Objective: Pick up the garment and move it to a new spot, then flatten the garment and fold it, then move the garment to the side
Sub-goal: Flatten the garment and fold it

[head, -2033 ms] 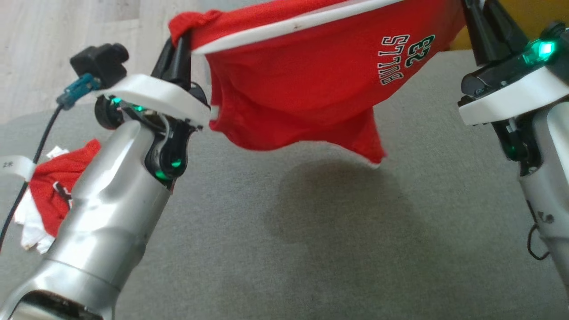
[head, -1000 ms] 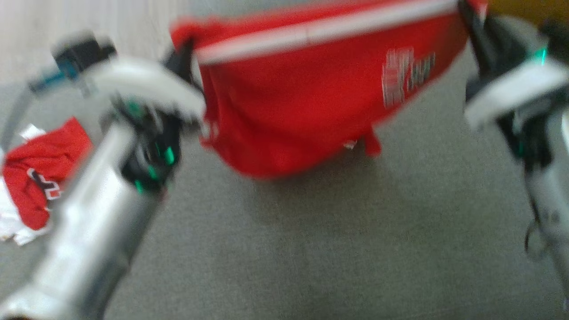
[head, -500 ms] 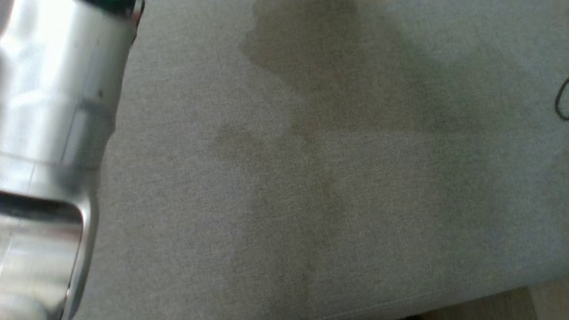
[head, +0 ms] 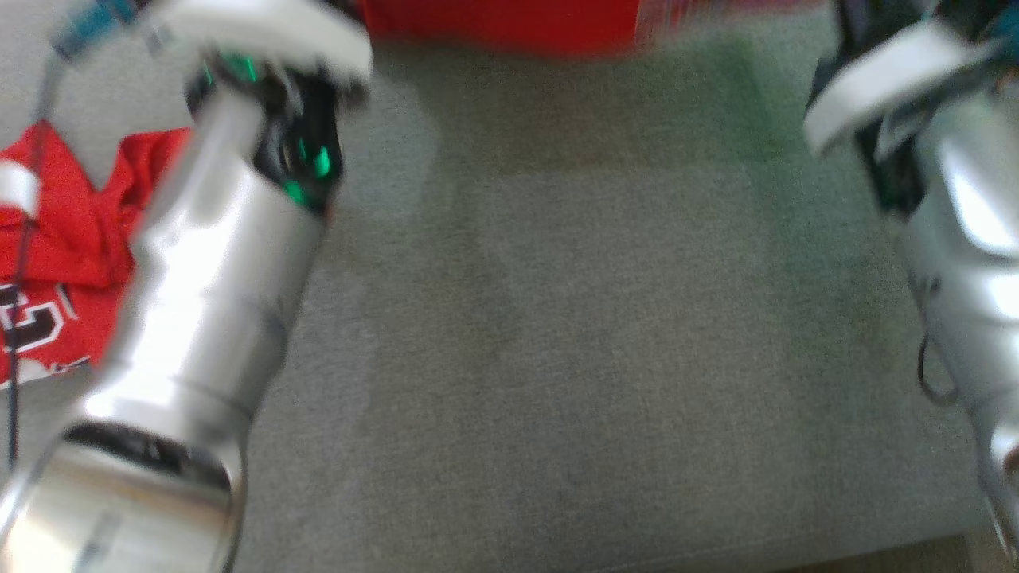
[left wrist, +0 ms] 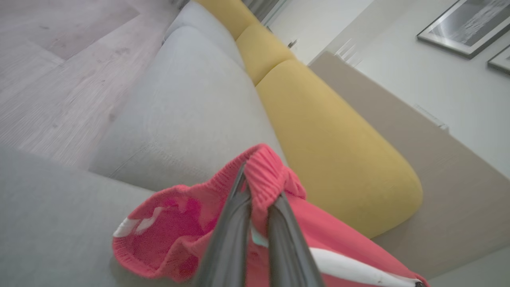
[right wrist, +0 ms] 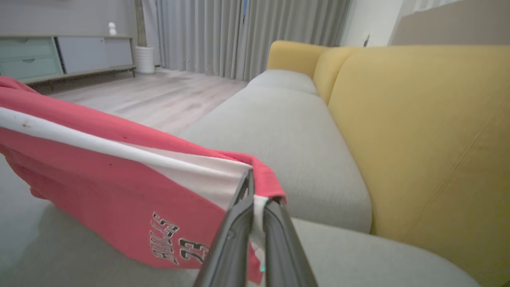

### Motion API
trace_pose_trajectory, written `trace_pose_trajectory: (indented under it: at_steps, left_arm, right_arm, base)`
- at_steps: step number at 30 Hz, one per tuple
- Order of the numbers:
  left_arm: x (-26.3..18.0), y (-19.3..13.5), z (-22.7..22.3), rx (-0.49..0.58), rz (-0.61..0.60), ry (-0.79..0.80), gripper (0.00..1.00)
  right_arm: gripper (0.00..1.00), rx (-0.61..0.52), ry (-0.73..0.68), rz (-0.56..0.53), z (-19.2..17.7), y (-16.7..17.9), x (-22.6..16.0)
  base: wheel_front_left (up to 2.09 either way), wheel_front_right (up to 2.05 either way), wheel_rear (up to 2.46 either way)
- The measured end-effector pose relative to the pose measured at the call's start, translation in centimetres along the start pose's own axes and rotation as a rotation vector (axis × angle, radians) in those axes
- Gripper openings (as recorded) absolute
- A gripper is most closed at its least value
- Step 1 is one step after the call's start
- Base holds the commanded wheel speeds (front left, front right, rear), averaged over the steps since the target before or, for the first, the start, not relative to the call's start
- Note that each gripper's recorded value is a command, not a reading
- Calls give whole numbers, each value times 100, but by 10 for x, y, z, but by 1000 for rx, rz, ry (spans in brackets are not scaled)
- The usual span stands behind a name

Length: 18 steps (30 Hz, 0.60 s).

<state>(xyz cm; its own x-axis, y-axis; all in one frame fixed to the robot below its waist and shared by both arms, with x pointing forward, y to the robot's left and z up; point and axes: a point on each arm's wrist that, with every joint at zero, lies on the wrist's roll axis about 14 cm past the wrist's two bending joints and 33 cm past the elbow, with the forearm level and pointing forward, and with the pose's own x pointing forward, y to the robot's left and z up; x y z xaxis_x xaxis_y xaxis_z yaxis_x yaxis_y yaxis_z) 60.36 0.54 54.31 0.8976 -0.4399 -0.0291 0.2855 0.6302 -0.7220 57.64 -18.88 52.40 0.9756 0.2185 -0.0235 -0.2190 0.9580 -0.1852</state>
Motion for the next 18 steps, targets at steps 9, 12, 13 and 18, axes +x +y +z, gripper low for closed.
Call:
trace_pose_trajectory:
  at_steps: [9,12,13,18]
  left_arm:
    - [-67,37,-65,11,112,193,0]
    - [-93,39,-82,11,125,243,0]
    - [-99,37,-85,10,122,248,0]
    - [-122,29,-96,10,115,263,0]
  right_arm:
    - [0,19,226,124,-53,28,-52]
    - [0,28,302,178,-66,37,-79]
    - [0,31,317,185,-68,37,-85]
    - [0,46,362,218,-70,39,-112]
  base:
    - [0,0,0]
    - [0,0,0]
    - [0,0,0]
    - [0,0,0]
